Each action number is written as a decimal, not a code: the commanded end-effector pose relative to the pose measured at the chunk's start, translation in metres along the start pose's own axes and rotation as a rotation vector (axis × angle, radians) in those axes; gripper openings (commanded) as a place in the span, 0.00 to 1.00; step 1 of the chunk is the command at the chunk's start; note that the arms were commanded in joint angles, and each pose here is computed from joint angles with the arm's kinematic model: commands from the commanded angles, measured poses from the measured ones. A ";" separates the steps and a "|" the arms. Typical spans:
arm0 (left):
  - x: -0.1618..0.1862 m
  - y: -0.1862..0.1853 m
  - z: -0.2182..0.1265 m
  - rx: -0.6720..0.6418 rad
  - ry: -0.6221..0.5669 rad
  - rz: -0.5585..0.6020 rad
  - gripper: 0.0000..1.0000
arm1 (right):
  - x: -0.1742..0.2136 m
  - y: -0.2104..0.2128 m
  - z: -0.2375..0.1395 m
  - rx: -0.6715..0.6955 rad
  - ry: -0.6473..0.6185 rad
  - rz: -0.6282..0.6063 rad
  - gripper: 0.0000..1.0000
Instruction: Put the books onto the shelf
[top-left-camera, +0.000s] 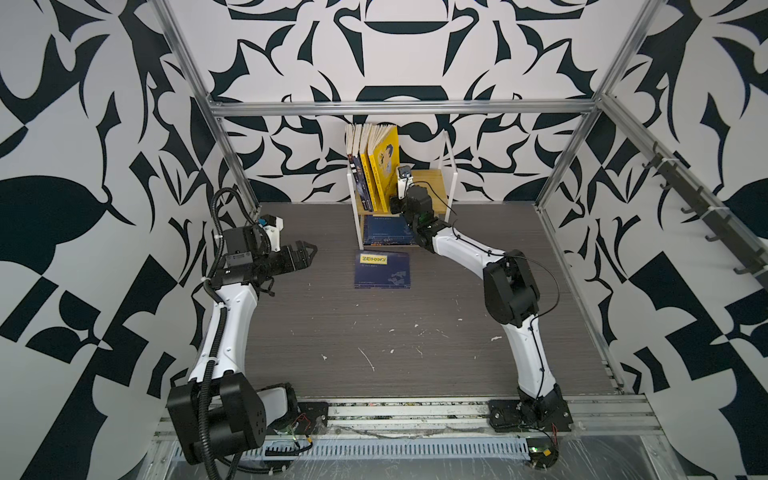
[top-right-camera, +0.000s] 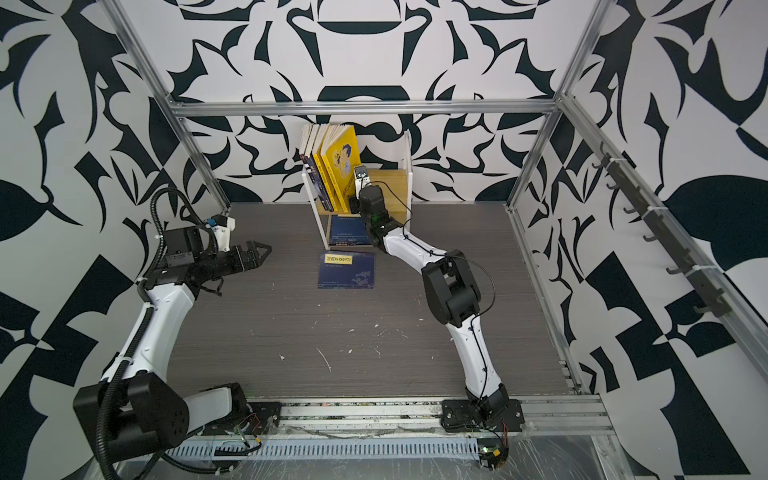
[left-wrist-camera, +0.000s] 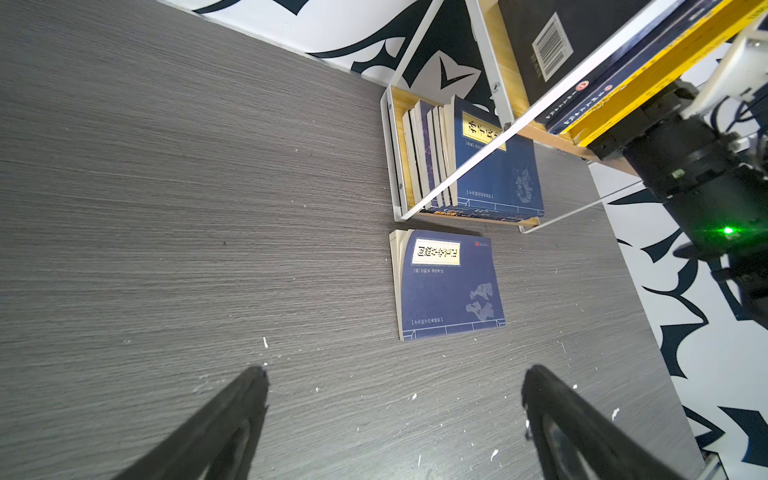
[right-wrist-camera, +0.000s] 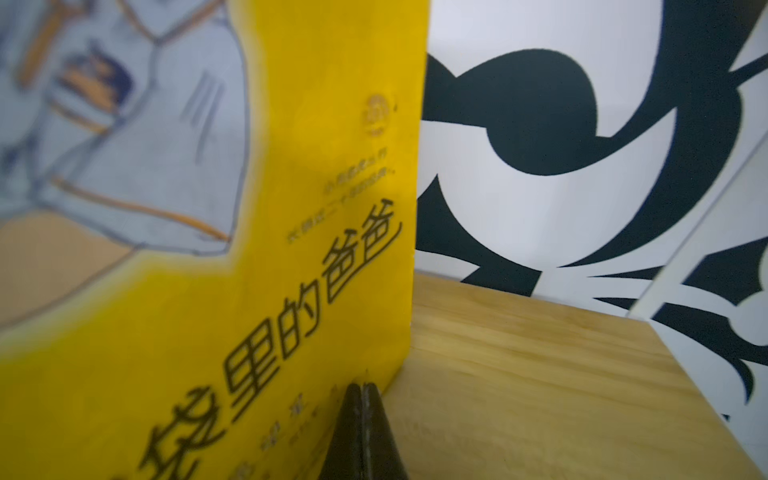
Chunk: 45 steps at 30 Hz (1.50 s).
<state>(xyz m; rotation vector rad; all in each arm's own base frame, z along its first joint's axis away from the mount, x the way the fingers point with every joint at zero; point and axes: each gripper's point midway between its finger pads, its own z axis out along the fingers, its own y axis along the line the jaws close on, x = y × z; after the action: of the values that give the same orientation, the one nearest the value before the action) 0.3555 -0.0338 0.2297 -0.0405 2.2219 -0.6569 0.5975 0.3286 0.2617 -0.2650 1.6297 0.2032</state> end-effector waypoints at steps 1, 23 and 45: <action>0.001 0.001 0.001 0.009 0.003 -0.012 1.00 | -0.028 0.016 0.005 -0.067 -0.065 0.022 0.00; 0.001 0.001 0.001 0.011 0.000 -0.010 1.00 | -0.174 0.054 -0.024 -0.259 -0.424 -0.105 0.00; 0.000 -0.002 -0.001 0.018 -0.010 -0.010 1.00 | -0.201 0.100 -0.044 -0.403 -0.470 -0.144 0.00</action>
<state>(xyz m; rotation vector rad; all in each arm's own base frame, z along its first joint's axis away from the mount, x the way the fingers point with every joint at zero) 0.3565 -0.0326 0.2309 -0.0454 2.2156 -0.6576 0.5464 0.4163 0.4621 -0.5636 1.0906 0.4418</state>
